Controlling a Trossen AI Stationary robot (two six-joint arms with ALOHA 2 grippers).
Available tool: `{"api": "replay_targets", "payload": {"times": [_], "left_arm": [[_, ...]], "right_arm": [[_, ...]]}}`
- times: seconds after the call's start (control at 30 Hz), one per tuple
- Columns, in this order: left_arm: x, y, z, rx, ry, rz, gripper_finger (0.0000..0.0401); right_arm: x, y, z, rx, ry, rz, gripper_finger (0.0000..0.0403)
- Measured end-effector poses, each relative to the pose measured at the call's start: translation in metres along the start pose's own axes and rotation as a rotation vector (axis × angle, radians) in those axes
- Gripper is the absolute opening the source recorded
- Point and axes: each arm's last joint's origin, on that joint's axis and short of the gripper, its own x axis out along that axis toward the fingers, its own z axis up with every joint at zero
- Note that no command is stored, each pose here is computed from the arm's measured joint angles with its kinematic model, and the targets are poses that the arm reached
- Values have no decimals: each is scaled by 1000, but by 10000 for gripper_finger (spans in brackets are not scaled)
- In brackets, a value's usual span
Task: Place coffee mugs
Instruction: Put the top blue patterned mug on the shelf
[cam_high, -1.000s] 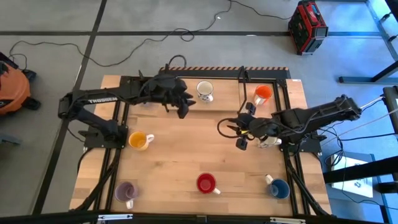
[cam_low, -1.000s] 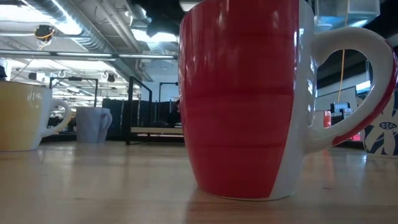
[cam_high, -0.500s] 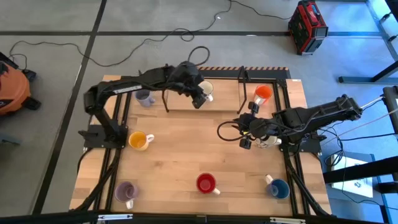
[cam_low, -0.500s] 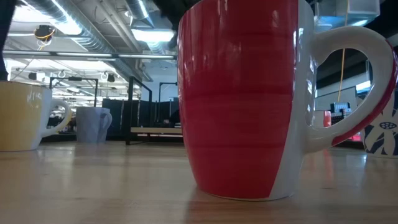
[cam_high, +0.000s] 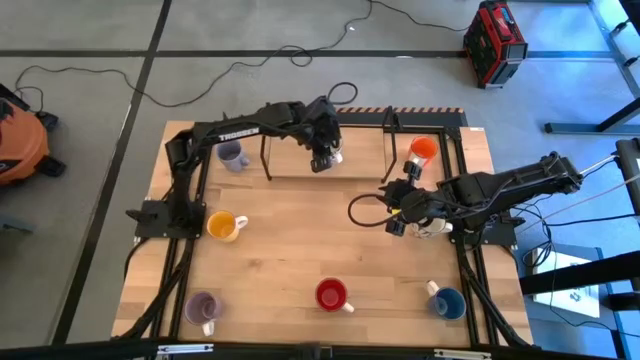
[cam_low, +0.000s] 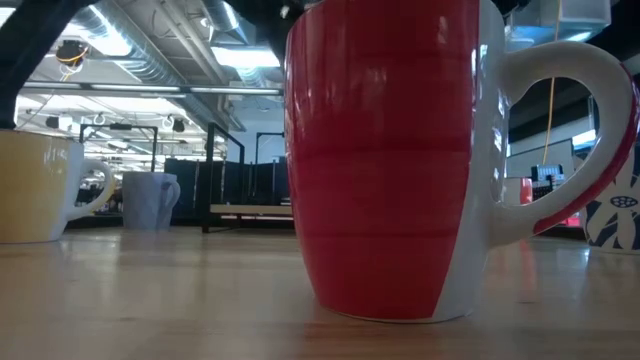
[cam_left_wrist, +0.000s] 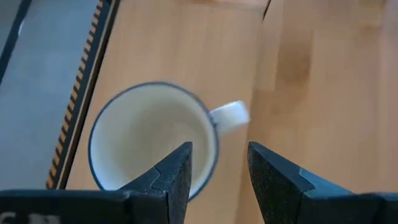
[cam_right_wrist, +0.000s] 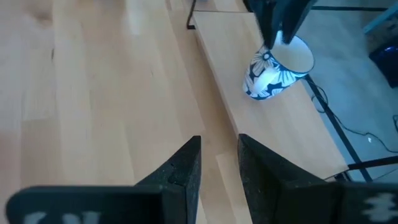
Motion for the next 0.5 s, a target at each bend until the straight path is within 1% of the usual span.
{"api": "replay_targets", "payload": {"times": [0.17,0.3,0.5], "left_arm": [[14,1,-3,80,34,-2,149],[21,1,-6,112,61,4,149],[33,1,-9,175,98,0,147]], "right_arm": [[5,2,-7,19,18,-7,92],[7,2,-11,51,27,-7,92],[7,2,-11,57,25,-7,92]]}}
